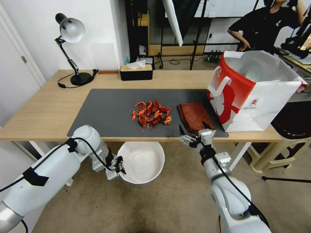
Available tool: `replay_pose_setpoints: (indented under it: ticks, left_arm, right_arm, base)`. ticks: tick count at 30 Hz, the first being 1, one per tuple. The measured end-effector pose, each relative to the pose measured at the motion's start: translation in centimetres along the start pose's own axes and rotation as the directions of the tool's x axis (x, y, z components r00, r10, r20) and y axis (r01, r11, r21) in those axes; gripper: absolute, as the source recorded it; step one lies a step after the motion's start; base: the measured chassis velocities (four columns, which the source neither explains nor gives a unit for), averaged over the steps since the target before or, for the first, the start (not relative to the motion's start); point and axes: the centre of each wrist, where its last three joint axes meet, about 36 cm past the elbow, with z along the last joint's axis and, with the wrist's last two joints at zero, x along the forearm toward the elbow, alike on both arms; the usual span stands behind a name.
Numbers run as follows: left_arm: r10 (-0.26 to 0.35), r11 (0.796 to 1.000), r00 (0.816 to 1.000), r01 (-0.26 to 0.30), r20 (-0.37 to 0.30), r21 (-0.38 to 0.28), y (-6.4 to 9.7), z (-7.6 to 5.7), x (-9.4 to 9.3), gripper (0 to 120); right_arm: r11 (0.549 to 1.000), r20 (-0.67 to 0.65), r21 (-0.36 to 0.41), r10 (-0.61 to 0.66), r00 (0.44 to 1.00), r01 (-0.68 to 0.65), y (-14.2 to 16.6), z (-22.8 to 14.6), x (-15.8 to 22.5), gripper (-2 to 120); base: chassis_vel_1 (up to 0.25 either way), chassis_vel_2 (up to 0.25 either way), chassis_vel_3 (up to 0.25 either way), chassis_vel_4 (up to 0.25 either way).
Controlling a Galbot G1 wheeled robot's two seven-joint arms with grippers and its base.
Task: Sweep shrimp from table into container with towel, then put container into takeout bag.
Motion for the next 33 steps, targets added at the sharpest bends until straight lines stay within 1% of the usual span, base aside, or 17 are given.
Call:
replay_pose_setpoints:
  ticks: [1, 4, 5, 7, 9, 11, 14, 15, 17, 20, 33]
  left_arm:
    - [0.000, 1.000, 1.000, 0.000, 0.000, 0.000, 0.0, 0.0, 0.0, 0]
    - [-0.004, 1.000, 1.000, 0.004, 0.001, 0.007, -0.2, 0.2, 0.2, 0]
    - [-0.004, 1.000, 1.000, 0.004, 0.001, 0.007, -0.2, 0.2, 0.2, 0]
    - [-0.007, 1.000, 1.000, 0.007, 0.000, 0.009, -0.2, 0.3, 0.4, 0]
    - [-0.007, 1.000, 1.000, 0.007, 0.000, 0.009, -0.3, 0.3, 0.4, 0]
    - [-0.008, 1.000, 1.000, 0.008, 0.001, 0.011, -0.3, 0.4, 0.4, 0]
    - [-0.010, 1.000, 1.000, 0.010, 0.005, 0.015, -0.4, 0.4, 0.4, 0]
    - [-0.012, 1.000, 1.000, 0.011, 0.010, 0.021, -0.5, 0.5, 0.3, 0]
    - [-0.013, 1.000, 1.000, 0.013, 0.014, 0.026, -0.7, 0.6, 0.3, 0]
    - [-0.013, 0.999, 1.000, 0.013, 0.015, 0.030, -0.8, 0.7, 0.3, 0]
    - [-0.022, 0.999, 0.999, 0.021, 0.023, 0.039, -1.2, 0.7, 0.1, 0]
  right_arm:
    - [1.000, 0.000, 0.000, 0.000, 1.000, 0.000, 0.0, 0.0, 0.0, 100]
    - [0.999, -0.026, 0.031, 0.019, 0.999, -0.018, -0.6, -0.4, -2.2, 100]
    - [0.999, -0.026, 0.031, 0.019, 0.999, -0.018, -0.6, -0.4, -2.2, 100]
    - [0.998, -0.050, 0.041, 0.059, 0.997, -0.057, -1.0, -1.0, -3.6, 100]
    - [0.997, -0.062, 0.038, 0.076, 0.995, -0.074, -1.1, -1.3, -4.0, 100]
    - [0.993, -0.106, 0.019, 0.122, 0.987, -0.121, -1.4, -2.0, -5.1, 100]
    - [0.988, -0.139, -0.004, 0.151, 0.979, -0.153, -1.7, -2.4, -5.8, 100]
    - [0.983, -0.174, -0.026, 0.173, 0.969, -0.180, -2.0, -2.6, -6.3, 100]
    - [0.978, -0.216, -0.052, 0.185, 0.959, -0.200, -2.2, -2.9, -6.9, 100]
    - [0.975, -0.247, -0.066, 0.188, 0.951, -0.210, -2.5, -3.1, -7.2, 100]
    - [0.972, -0.348, -0.061, 0.192, 0.917, -0.227, -3.2, -3.1, -8.2, 100]
  base:
    - [0.000, 0.000, 0.000, 0.000]
    - [0.000, 0.000, 0.000, 0.000]
    - [0.000, 0.000, 0.000, 0.000]
    - [0.000, 0.000, 0.000, 0.000]
    - [0.000, 0.000, 0.000, 0.000]
    - [0.000, 0.000, 0.000, 0.000]
    - [0.000, 0.000, 0.000, 0.000]
    - [0.000, 0.000, 0.000, 0.000]
    - [0.000, 0.000, 0.000, 0.000]
    - [0.000, 0.000, 0.000, 0.000]
    - [0.000, 0.000, 0.000, 0.000]
